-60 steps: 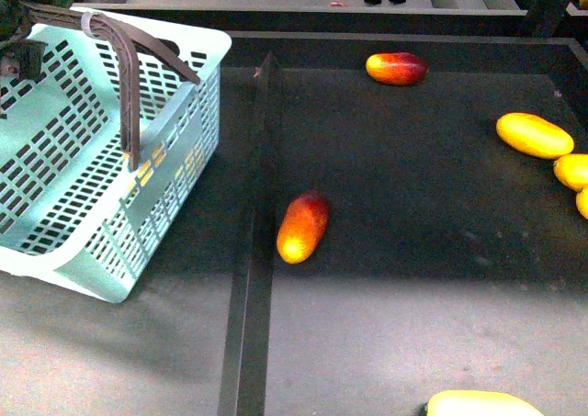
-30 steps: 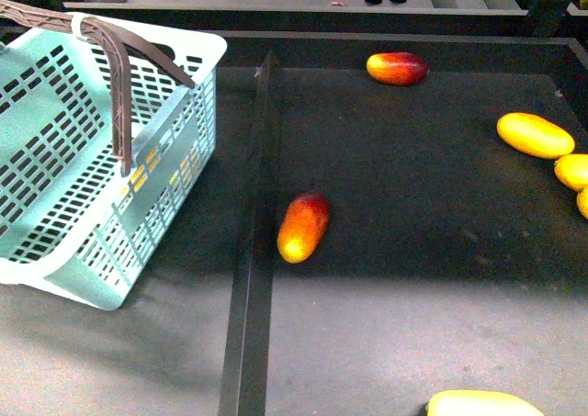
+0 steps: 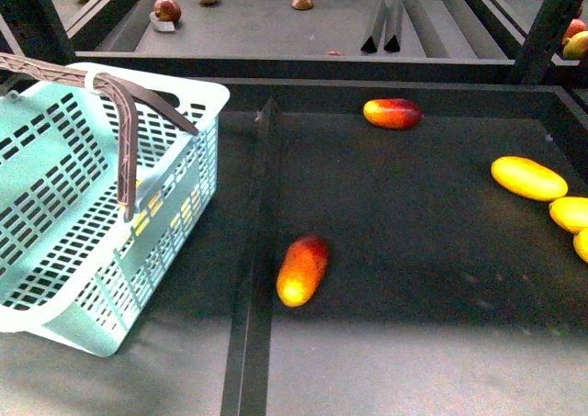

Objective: Pick lemon and mango into basket

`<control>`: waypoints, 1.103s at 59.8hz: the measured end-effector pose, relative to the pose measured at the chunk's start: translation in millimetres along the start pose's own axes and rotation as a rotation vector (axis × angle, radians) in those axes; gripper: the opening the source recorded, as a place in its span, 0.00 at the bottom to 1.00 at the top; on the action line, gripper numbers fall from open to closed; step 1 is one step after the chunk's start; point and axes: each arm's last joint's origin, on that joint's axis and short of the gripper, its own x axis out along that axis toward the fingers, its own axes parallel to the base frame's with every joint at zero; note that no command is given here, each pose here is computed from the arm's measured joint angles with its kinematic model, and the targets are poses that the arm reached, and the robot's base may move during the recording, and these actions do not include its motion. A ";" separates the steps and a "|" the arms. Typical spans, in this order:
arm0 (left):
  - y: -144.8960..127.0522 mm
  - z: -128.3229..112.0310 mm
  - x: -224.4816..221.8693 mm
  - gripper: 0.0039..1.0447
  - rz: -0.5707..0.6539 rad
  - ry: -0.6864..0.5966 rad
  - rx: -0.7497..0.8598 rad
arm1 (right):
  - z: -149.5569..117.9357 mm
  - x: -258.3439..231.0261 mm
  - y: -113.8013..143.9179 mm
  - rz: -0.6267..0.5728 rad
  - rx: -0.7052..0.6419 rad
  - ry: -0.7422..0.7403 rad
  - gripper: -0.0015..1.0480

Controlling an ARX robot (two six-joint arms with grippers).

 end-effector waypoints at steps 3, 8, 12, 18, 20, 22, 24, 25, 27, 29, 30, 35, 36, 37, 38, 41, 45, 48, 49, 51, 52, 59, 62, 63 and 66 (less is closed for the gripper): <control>0.0 1.2 -6.2 0.03 0.000 -0.006 0.000 | 0.0 0.0 0.0 0.000 0.000 0.000 0.92; 0.0 1.2 -15.3 0.03 0.000 -0.005 0.003 | 0.0 0.0 0.0 0.000 0.000 0.000 0.92; 0.0 0.7 -23.0 0.03 0.000 -0.003 0.003 | 0.0 0.0 0.0 0.000 0.000 0.000 0.92; 0.0 2.1 -31.3 0.03 0.000 -0.008 0.004 | 0.0 0.0 0.0 0.000 0.000 0.000 0.92; 0.0 2.1 -33.9 0.03 0.000 -0.008 0.004 | 0.0 0.0 0.0 0.000 0.000 0.000 0.92; 0.0 2.1 -36.5 0.03 0.000 -0.009 0.004 | 0.0 0.0 0.0 0.000 0.000 0.000 0.92; -0.1 2.2 -38.8 0.03 0.000 -0.009 0.004 | 0.0 0.0 0.0 0.000 0.000 0.000 0.92; -0.1 2.2 -40.0 0.03 0.000 -0.009 0.004 | 0.0 0.0 0.0 0.000 0.000 0.000 0.92; -0.1 2.2 -41.7 0.03 0.000 -0.009 0.004 | 0.0 0.0 0.0 0.000 0.000 0.000 0.92; 0.0 1.9 -44.0 0.03 0.000 -0.008 0.005 | 0.0 0.0 0.0 0.000 0.000 0.000 0.92; -0.1 2.2 -44.9 0.03 0.000 -0.008 0.005 | 0.0 0.0 0.0 0.000 0.000 0.000 0.92; -0.1 4.8 -49.9 0.03 0.000 -0.017 0.006 | 0.0 0.0 0.0 0.000 0.000 0.000 0.92; -0.1 5.3 -50.8 0.03 0.000 -0.019 0.006 | 0.0 0.0 0.0 0.000 0.000 0.000 0.92; -0.1 5.8 -52.1 0.03 0.000 -0.021 0.006 | 0.0 0.0 0.0 0.000 0.000 0.000 0.92; -0.1 6.1 -53.3 0.03 0.000 -0.021 0.006 | 0.0 0.0 0.0 0.000 0.000 0.000 0.92; -0.2 7.3 -56.6 0.03 0.000 -0.026 0.006 | 0.0 0.0 0.0 0.000 0.000 0.000 0.92; -0.2 8.3 -61.1 0.03 0.000 -0.029 0.007 | 0.0 0.0 0.0 0.000 0.000 0.000 0.92; -0.2 8.7 -63.7 0.03 0.000 -0.031 0.007 | 0.0 0.0 0.0 0.000 0.000 0.000 0.92; -0.2 8.7 -64.3 0.03 0.000 -0.031 0.007 | 0.0 0.0 0.0 0.000 0.000 0.000 0.92; -0.2 8.9 -65.6 0.03 0.000 -0.032 0.007 | 0.0 0.0 0.0 0.000 0.000 0.000 0.92; -0.2 9.0 -65.9 0.03 0.000 -0.032 0.007 | 0.0 0.0 0.0 0.000 0.000 0.000 0.92; -0.2 9.2 -70.2 0.03 0.000 -0.034 0.007 | 0.0 0.0 0.0 0.000 0.000 0.000 0.92; -0.2 9.2 -71.5 0.03 0.000 -0.034 0.007 | 0.0 0.0 0.0 0.000 0.000 0.000 0.92; -0.2 9.1 -71.9 0.03 0.000 -0.034 0.007 | 0.0 0.0 0.0 0.000 0.000 0.000 0.92; -0.2 9.1 -73.2 0.03 0.000 -0.034 0.007 | 0.0 0.0 0.0 0.000 0.000 0.000 0.92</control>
